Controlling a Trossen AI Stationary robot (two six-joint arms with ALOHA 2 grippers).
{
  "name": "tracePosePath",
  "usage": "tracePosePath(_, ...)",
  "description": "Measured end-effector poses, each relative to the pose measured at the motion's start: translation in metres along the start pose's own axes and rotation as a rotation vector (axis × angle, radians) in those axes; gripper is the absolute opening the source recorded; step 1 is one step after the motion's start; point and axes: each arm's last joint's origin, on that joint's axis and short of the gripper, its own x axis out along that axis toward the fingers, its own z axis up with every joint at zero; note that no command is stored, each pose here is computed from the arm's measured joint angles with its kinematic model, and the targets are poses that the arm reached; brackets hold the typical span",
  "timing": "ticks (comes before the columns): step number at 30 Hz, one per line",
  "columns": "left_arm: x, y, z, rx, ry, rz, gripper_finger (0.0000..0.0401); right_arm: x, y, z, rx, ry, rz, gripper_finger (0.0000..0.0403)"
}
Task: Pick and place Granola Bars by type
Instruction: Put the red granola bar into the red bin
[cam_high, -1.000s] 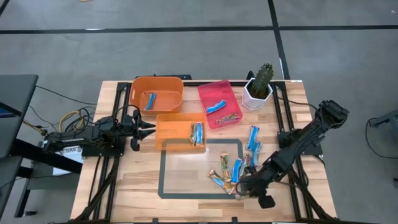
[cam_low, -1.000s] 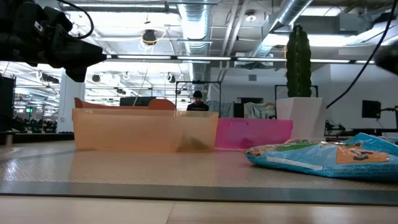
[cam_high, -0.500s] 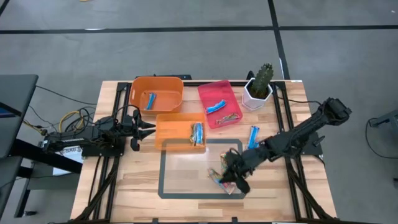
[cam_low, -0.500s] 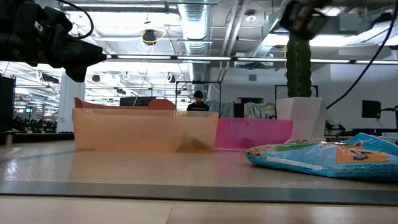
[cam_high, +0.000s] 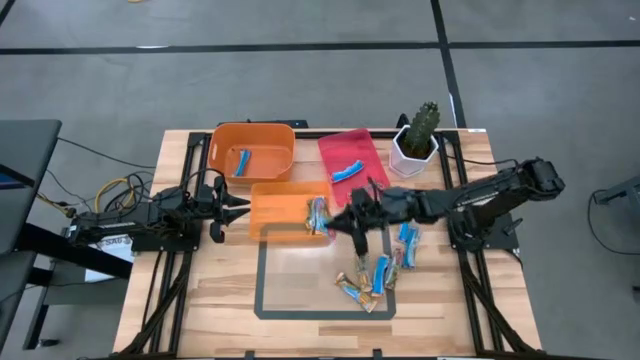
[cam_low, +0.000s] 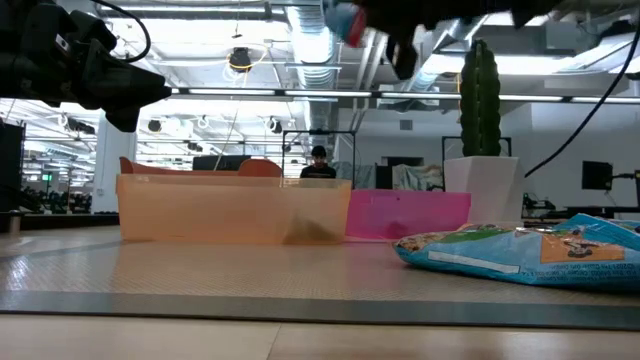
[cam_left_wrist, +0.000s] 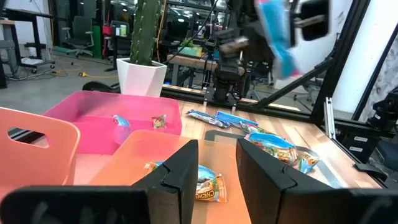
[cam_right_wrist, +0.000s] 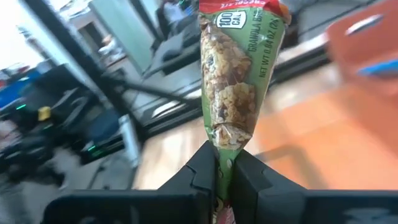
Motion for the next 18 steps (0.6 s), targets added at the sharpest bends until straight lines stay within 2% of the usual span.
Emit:
tracePosePath(7, 0.000, 0.000, 0.000, 0.000, 0.000, 0.000, 0.0100, -0.004, -0.044, 0.022, -0.112, -0.077, -0.136, 0.0024)
tracePosePath(14, 0.000, 0.000, 0.000, 0.000, 0.001, 0.000, 0.0100, -0.012, -0.079, 0.040, -0.124, -0.164, -0.296, 0.0020)
tracePosePath(18, 0.000, 0.000, 0.000, 0.000, 0.000, 0.000, 0.0100, -0.016, -0.088, 0.045, -0.126, -0.195, -0.320, 0.0024)
